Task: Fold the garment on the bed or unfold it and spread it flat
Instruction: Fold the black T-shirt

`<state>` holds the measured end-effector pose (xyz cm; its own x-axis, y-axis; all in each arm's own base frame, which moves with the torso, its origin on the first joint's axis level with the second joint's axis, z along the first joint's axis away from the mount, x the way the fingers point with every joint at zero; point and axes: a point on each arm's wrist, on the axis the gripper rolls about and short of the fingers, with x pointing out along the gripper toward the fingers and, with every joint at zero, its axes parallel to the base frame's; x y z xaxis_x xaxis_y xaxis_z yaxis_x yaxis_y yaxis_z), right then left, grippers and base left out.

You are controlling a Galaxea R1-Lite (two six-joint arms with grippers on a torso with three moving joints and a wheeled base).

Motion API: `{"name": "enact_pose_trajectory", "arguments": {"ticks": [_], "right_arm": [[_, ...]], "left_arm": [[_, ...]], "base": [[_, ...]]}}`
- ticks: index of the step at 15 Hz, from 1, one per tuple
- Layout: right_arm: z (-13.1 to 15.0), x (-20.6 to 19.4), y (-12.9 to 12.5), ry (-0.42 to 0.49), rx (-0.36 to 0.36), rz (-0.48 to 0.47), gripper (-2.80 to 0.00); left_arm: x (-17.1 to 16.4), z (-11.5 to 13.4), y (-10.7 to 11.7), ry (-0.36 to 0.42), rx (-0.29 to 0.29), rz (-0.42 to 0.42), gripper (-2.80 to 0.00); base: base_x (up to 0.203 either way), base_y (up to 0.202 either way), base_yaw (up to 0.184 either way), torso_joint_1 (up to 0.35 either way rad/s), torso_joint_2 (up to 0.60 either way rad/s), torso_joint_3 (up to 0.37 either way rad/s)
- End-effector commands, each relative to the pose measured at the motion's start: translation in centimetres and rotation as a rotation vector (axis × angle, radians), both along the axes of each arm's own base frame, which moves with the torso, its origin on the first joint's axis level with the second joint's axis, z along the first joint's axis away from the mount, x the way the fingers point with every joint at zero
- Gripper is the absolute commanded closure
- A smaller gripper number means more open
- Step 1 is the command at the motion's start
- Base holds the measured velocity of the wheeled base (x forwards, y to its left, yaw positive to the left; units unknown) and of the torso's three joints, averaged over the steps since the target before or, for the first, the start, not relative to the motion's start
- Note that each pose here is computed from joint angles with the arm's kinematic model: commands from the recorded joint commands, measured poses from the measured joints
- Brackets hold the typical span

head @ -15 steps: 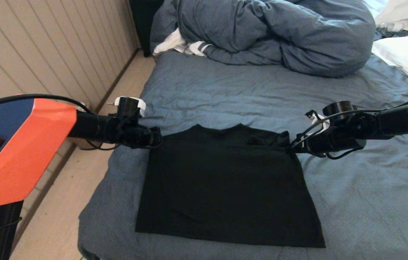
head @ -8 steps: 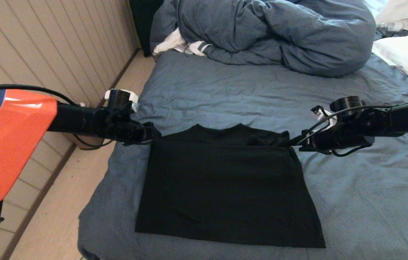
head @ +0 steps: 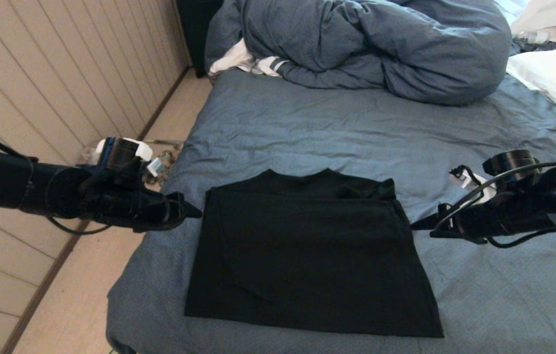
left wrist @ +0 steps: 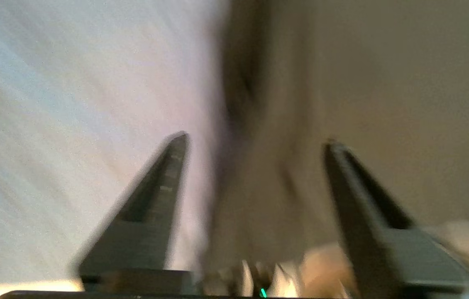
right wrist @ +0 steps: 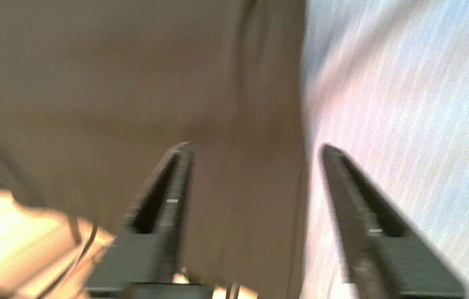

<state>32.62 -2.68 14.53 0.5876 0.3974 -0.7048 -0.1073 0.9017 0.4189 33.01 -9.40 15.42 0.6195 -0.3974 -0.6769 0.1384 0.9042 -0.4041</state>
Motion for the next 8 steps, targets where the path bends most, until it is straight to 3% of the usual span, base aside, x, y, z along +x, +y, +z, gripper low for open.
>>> {"name": "enact_pose_trajectory", "arguments": {"ticks": [1,8], "right_arm": [[0.0,-2.9,0.4,0.006,0.003,0.009,0.0],[-3.6,-6.8,0.9,0.02,-0.001,0.021,0.0]], "left_arm": [[-3.5,0.9,0.0,0.005,-0.036,-0.045,0.0],[-3.8,-4.3,-1.4,-0.064,-0.066,-0.085,0.0]], "base": [[0.0,0.0,0.0,0.0,0.0,0.0],[0.0,0.0,0.0,0.0,0.0,0.0]]}}
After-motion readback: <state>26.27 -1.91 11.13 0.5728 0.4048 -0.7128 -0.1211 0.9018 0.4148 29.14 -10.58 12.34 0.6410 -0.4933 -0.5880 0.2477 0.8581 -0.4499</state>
